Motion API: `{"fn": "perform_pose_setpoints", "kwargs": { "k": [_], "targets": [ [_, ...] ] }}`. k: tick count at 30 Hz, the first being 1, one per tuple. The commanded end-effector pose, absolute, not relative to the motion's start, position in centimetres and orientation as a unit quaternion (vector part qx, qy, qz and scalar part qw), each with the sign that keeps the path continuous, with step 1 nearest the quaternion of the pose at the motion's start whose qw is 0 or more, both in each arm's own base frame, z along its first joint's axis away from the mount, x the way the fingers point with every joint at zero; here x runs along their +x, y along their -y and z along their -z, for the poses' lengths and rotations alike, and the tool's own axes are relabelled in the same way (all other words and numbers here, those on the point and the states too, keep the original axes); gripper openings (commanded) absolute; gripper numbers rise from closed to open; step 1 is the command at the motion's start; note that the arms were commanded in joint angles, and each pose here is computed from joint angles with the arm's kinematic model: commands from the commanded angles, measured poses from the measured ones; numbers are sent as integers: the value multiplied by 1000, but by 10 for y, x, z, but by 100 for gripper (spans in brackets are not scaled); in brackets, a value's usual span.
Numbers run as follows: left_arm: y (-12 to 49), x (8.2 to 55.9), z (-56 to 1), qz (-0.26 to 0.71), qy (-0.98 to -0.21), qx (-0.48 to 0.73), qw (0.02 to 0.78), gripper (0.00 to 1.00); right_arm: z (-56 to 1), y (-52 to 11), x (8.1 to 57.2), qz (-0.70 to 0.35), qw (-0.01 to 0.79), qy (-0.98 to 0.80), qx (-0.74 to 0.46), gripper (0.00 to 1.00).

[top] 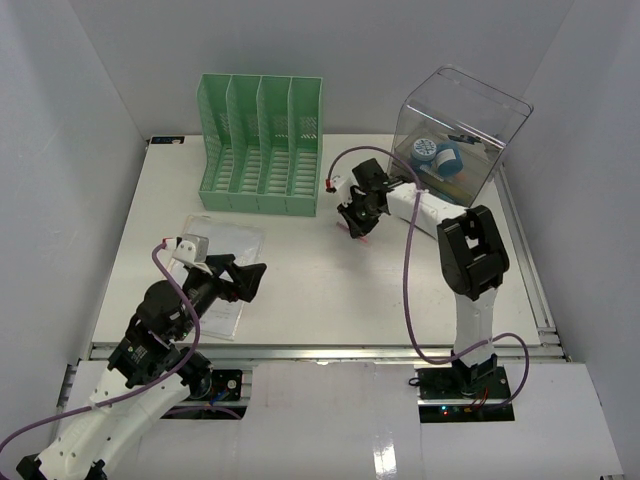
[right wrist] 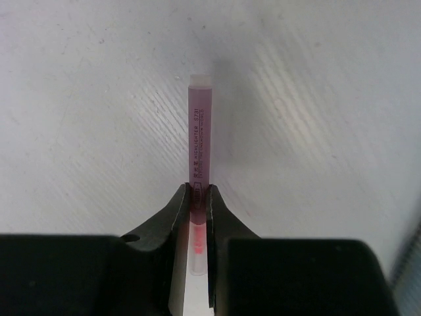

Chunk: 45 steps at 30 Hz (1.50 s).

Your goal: Organize the desk

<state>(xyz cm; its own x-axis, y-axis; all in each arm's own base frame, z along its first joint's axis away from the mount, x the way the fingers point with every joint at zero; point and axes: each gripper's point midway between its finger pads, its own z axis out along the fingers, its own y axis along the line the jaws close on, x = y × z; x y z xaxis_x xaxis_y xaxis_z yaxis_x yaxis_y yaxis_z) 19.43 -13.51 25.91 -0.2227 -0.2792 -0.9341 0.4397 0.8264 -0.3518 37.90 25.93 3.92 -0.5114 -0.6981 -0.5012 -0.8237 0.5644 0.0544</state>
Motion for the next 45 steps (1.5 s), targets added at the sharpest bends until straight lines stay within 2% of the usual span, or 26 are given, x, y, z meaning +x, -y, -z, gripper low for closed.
{"fn": "perform_pose_setpoints", "kwargs": {
  "k": [1, 6, 12, 16, 20, 22, 24, 27, 28, 32, 34, 36, 37, 40, 45],
  "targets": [
    [131, 195, -256, 284, -729, 47, 621, 98, -129, -236, 399, -131, 315, -809, -479, 8],
    [130, 194, -257, 285, -727, 44, 623, 98, -166, -182, 428, -35, 362, -810, -461, 8],
    [130, 193, -257, 286, -726, 43, 624, 98, -165, -118, 458, 84, 363, -823, -428, 8],
    [130, 194, -257, 286, -727, 43, 623, 98, -153, -97, 467, 117, 354, -825, -426, 16],
    [130, 194, -257, 285, -727, 43, 623, 98, -144, -85, 477, 146, 349, -822, -427, 35],
    [130, 194, -257, 286, -727, 43, 623, 98, -137, -84, 476, 138, 341, -826, -426, 53],
    [129, 194, -257, 285, -727, 43, 623, 98, -135, -91, 468, 110, 339, -827, -434, 64],
    [130, 194, -256, 285, -728, 44, 622, 98, -137, -118, 444, 22, 337, -814, -473, 71],
    [130, 194, -256, 284, -729, 44, 621, 98, -138, -128, 435, -9, 334, -802, -495, 71],
    [129, 194, -256, 284, -728, 42, 622, 98, -127, -169, 392, -148, 307, -750, -567, 62],
    [129, 194, -256, 284, -728, 41, 622, 98, -108, -169, 385, -165, 275, -755, -572, 46],
    [129, 194, -256, 284, -728, 40, 623, 98, -95, -166, 391, -161, 251, -771, -563, 24],
    [129, 194, -256, 284, -728, 40, 623, 98, -83, -162, 392, -157, 232, -784, -554, 21],
    [129, 194, -256, 283, -728, 39, 623, 98, -61, -153, 404, -130, 215, -808, -532, 19],
    [128, 195, -256, 282, -729, 38, 623, 98, -54, -114, 447, 14, 244, -849, -468, 22]
  ]
}}
